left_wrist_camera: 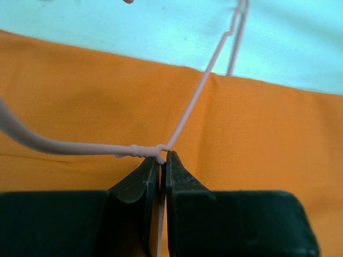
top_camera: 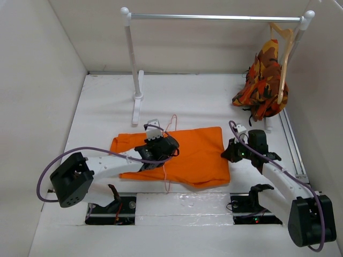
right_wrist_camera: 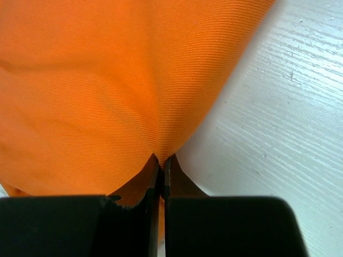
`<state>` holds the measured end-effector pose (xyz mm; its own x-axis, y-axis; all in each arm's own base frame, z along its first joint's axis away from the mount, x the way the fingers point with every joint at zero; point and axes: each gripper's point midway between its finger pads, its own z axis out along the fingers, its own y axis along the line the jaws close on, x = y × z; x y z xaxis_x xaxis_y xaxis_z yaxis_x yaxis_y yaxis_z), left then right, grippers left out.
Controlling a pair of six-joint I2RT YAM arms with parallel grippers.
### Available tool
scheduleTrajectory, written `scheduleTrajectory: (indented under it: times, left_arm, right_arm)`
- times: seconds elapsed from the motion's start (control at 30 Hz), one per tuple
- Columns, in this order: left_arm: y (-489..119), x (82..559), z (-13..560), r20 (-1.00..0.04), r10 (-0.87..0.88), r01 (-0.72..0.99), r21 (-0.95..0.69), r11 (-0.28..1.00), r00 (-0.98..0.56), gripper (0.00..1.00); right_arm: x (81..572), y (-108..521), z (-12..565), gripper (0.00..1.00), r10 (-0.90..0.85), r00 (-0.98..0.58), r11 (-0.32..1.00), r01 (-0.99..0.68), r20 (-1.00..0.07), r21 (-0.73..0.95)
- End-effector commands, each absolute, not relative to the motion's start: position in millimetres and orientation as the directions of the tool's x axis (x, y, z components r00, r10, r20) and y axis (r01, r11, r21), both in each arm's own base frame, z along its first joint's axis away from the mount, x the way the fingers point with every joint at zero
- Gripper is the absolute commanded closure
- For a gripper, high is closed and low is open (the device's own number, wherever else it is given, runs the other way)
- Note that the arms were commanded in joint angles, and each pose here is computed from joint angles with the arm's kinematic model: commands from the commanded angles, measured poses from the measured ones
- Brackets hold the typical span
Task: Place the trousers on the hanger
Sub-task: Place the trousers on the hanger, then place the hanger at the clothesline.
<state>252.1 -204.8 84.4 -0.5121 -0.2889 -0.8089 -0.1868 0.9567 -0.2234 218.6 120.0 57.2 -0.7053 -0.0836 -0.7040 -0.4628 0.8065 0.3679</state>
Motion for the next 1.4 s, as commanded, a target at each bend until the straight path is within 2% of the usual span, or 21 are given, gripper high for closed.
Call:
scheduleTrajectory:
  times: [0.0, 0.03, 0.4, 0.63, 0.67, 0.7, 0.8, 0.9, 0.97, 1.03, 1.2, 1.3, 1.37]
  left_arm:
    - [-211, 261, 111, -0.832, -0.295, -0.192, -0.229, 0.954, -0.47, 1.0]
    - [-219, 264, 131, -0.844, -0.31, -0.186, -0.253, 0.95, -0.437, 1.0]
    - [-229, 276, 197, -0.855, -0.387, -0.153, -0.355, 0.922, -0.345, 1.0]
    - [-251, 277, 249, -0.864, -0.383, 0.024, -0.413, 0.91, -0.326, 1.0]
    - [-256, 278, 266, -0.875, -0.364, 0.062, -0.402, 0.913, -0.319, 1.0]
    - [-258, 278, 274, -0.878, -0.356, 0.073, -0.398, 0.915, -0.321, 1.0]
    - [-272, 278, 315, -0.893, -0.32, 0.163, -0.384, 0.909, -0.318, 1.0]
    - [-288, 274, 351, -0.898, -0.301, 0.257, -0.388, 0.885, -0.32, 1.0]
    - [-298, 276, 373, -0.903, -0.282, 0.324, -0.385, 0.864, -0.324, 1.0]
    - [-305, 276, 383, -0.911, -0.246, 0.373, -0.366, 0.852, -0.332, 1.0]
    - [-325, 274, 430, -0.919, -0.23, 0.462, -0.363, 0.809, -0.32, 1.0]
    - [-331, 272, 447, -0.918, -0.241, 0.487, -0.375, 0.789, -0.316, 1.0]
    - [-333, 272, 452, -0.913, -0.25, 0.486, -0.387, 0.783, -0.323, 1.0]
  right_arm:
    - [237, 113, 68, 1.0, -0.093, -0.648, 0.823, -0.478, -0.756, 0.308]
    - [237, 113, 65, 1.0, -0.098, -0.654, 0.823, -0.477, -0.75, 0.309]
    - [240, 113, 66, 1.0, -0.109, -0.66, 0.821, -0.481, -0.743, 0.306]
    - [234, 118, 81, 0.98, -0.104, -0.642, 0.802, -0.506, -0.76, 0.317]
    - [235, 117, 88, 0.92, -0.105, -0.632, 0.803, -0.509, -0.768, 0.309]
    - [230, 117, 92, 0.74, -0.107, -0.642, 0.804, -0.505, -0.759, 0.314]
    - [234, 115, 138, 0.5, -0.103, -0.573, 0.807, -0.526, -0.813, 0.269]
    - [239, 115, 204, 0.35, -0.099, -0.473, 0.803, -0.558, -0.876, 0.211]
    - [240, 122, 258, 0.31, -0.098, -0.376, 0.776, -0.609, -0.922, 0.166]
    - [235, 137, 287, 0.27, -0.101, -0.327, 0.727, -0.669, -0.939, 0.155]
    - [225, 183, 384, 0.18, 0.052, -0.181, 0.595, -0.784, -0.982, 0.176]
    - [214, 213, 422, 0.13, 0.158, -0.161, 0.493, -0.842, -0.974, 0.219]
    - [220, 226, 426, 0.11, 0.194, -0.201, 0.489, -0.829, -0.96, 0.272]
